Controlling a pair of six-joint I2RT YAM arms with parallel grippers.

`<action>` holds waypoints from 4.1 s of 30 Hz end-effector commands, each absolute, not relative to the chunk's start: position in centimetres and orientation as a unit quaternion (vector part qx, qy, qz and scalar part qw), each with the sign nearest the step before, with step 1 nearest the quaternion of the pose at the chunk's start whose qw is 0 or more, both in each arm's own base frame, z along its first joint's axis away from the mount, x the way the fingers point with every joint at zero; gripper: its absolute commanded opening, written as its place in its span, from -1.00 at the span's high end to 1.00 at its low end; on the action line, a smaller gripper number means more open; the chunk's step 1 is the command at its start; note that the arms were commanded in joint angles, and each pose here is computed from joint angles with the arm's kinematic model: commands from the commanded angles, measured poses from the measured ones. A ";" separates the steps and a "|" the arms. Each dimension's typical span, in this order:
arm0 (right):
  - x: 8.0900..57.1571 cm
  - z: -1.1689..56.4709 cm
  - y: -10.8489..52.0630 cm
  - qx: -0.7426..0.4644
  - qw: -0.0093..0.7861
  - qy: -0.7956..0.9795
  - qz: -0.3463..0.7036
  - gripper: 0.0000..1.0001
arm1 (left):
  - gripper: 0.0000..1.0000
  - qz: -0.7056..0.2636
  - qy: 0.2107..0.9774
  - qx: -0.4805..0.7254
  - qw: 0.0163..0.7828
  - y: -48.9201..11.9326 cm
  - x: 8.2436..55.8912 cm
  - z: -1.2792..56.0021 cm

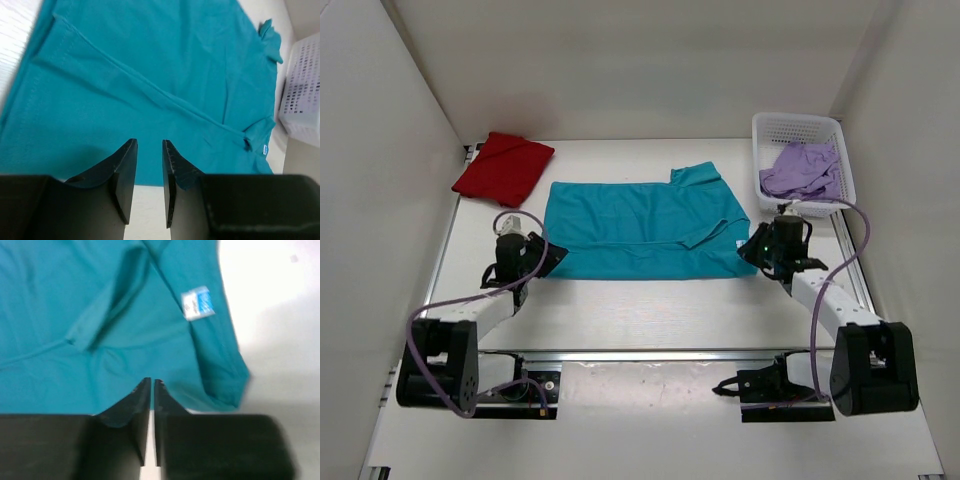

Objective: Fold and stack the t-shirts
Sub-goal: Fold the flattened tshirt in 1/3 of the way

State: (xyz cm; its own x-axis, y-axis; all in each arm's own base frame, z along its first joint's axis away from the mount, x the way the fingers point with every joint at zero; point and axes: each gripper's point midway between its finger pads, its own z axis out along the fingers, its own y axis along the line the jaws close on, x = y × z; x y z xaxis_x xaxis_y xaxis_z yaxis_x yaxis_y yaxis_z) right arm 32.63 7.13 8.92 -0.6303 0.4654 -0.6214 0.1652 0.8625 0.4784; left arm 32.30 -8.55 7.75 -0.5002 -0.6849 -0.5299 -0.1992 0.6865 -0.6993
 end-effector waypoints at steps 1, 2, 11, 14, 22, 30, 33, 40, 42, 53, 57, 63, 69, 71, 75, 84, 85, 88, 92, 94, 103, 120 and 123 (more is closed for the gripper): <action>32.1 8.7 5.6 0.211 0.423 0.862 0.184 0.83 | 0.25 -0.338 0.802 -0.251 0.423 -11.1 33.3 8.9; 31.9 8.7 5.2 0.214 0.427 0.861 0.178 0.77 | 0.26 -0.337 0.803 -0.251 0.422 -11.3 33.4 8.7; 30.4 4.5 5.3 0.212 0.365 0.892 0.160 0.56 | 0.28 -0.351 0.804 -0.302 0.372 -10.3 32.5 4.4; 30.3 2.9 4.9 0.227 0.339 0.901 0.151 0.76 | 0.30 -0.379 0.801 -0.328 0.329 -10.1 30.7 2.9; 26.3 1.2 3.8 0.255 0.311 0.906 0.134 0.83 | 0.25 -0.328 0.803 -0.372 0.331 -6.9 28.6 1.1; 25.6 5.7 4.7 0.222 0.360 0.890 0.170 0.51 | 0.02 -0.303 0.817 -0.297 0.390 -7.0 28.5 5.0; 28.0 10.0 7.4 0.163 0.392 0.882 0.205 0.40 | 0.07 -0.317 0.814 -0.247 0.419 -9.2 29.6 8.3; 33.0 10.4 15.9 0.047 0.379 0.882 0.274 0.98 | 0.14 -0.359 0.830 -0.106 0.414 -20.0 30.2 11.7; 34.0 9.5 17.0 0.040 0.363 0.884 0.292 0.82 | 0.18 -0.377 0.834 -0.085 0.394 -21.9 30.2 11.1; 32.1 6.4 16.4 0.071 0.348 0.899 0.256 0.96 | 0.22 -0.372 0.861 -0.096 0.335 -22.4 29.0 5.4; 32.8 4.7 16.0 0.072 0.319 0.910 0.253 1.00 | 0.22 -0.372 0.862 -0.098 0.330 -22.1 28.9 4.9; 35.7 5.5 17.0 0.062 0.327 0.907 0.259 1.00 | 0.22 -0.371 0.861 -0.100 0.332 -21.8 28.7 5.0; 37.4 4.8 17.5 0.058 0.318 0.911 0.254 1.00 | 0.22 -0.368 0.865 -0.100 0.327 -21.7 28.4 4.3; 38.1 4.3 17.7 0.067 0.314 0.912 0.256 1.00 | 0.21 -0.370 0.868 -0.102 0.317 -21.7 27.8 3.7; 42.7 6.0 19.3 0.060 0.334 0.900 0.274 1.00 | 0.23 -0.374 0.865 -0.107 0.318 -21.5 28.0 4.0; 41.8 10.4 20.7 0.031 0.360 0.890 0.279 0.97 | 0.22 -0.368 0.858 -0.093 0.345 -21.8 28.6 6.0; 40.9 9.8 20.5 0.028 0.367 0.887 0.279 0.94 | 0.21 -0.368 0.859 -0.091 0.343 -21.9 28.5 5.9; 37.1 8.1 19.5 0.036 0.354 0.894 0.272 1.00 | 0.22 -0.367 0.862 -0.086 0.339 -22.5 29.4 5.8; 33.5 6.0 19.1 0.015 0.327 0.906 0.269 1.00 | 0.23 -0.370 0.863 -0.105 0.327 -22.3 29.9 4.9; 32.6 4.2 19.1 0.007 0.303 0.918 0.257 1.00 | 0.24 -0.381 0.861 -0.131 0.310 -21.3 29.5 4.2; 28.1 1.0 19.5 -0.020 0.245 0.943 0.226 1.00 | 0.23 -0.357 0.874 -0.165 0.285 -17.1 24.5 1.6; 32.5 5.6 22.6 -0.049 0.273 0.923 0.267 0.97 | 0.17 -0.358 0.834 -0.168 0.385 -14.9 27.8 8.4; 33.6 4.4 23.1 -0.051 0.262 0.928 0.261 1.00 | 0.18 -0.370 0.827 -0.179 0.383 -14.9 28.8 8.7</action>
State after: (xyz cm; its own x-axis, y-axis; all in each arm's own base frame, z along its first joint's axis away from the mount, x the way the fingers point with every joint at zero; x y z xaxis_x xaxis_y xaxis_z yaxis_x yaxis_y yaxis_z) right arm 32.49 22.94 5.48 -0.8533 0.0579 -0.5182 -0.2273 0.8531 0.4697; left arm 27.43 -14.85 7.48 -0.6604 -0.5605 -0.4997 -0.0274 0.6830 -0.7299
